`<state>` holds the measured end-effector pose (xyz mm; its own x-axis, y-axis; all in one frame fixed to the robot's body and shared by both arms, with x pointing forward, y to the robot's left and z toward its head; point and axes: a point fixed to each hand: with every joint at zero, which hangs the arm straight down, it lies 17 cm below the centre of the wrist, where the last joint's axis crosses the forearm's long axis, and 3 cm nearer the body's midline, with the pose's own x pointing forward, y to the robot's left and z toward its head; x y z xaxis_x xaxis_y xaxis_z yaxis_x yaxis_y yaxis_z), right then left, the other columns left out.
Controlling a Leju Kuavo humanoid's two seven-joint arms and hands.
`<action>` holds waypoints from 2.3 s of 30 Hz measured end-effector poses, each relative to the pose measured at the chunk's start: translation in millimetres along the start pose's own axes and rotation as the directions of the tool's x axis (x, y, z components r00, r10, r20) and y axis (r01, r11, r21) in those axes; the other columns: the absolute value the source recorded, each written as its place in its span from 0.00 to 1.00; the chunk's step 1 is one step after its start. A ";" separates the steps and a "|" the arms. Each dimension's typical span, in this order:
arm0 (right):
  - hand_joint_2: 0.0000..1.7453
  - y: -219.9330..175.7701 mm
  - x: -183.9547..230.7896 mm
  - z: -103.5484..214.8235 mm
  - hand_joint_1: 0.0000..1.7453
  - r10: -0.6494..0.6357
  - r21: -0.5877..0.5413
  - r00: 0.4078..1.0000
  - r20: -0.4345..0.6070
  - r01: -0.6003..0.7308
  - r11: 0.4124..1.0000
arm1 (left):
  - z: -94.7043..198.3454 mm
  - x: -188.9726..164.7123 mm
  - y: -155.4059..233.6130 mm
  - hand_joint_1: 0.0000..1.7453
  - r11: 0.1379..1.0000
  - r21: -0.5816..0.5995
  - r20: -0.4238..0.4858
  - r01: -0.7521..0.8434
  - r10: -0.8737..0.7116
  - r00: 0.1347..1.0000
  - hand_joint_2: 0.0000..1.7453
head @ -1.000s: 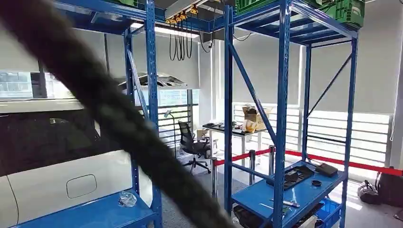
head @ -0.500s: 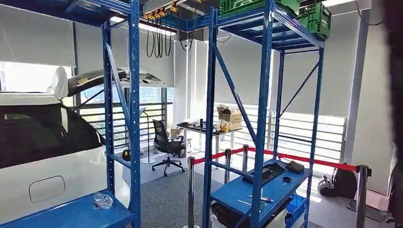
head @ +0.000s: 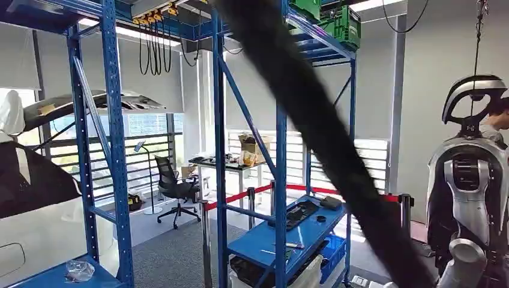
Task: Take the parts from the cabinet and place them on the table.
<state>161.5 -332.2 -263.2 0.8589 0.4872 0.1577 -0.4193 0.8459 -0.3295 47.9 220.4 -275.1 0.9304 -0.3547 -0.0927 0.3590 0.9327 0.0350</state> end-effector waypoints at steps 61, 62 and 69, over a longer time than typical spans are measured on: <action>1.00 39.8 3.0 8.1 1.00 0.013 0.039 1.000 0.008 -0.013 0.999 | -1.3 22.7 36.3 0.00 0.981 0.015 0.120 -0.195 0.191 0.974 0.00; 1.00 40.7 1.2 8.2 1.00 0.014 0.040 1.000 0.005 -0.014 0.999 | -1.4 22.1 36.1 0.00 0.981 0.015 0.118 -0.193 0.190 0.975 0.00; 1.00 39.0 0.6 7.8 1.00 0.012 0.034 1.000 0.005 -0.012 0.999 | -1.3 21.9 36.1 0.00 0.983 0.016 0.114 -0.185 0.182 0.977 0.00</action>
<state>143.4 -297.2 -268.7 0.8523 0.4984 0.1585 -0.4396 0.8469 -0.2992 81.2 246.4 -277.2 0.9824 -0.1844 0.0296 0.1821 0.9810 0.0673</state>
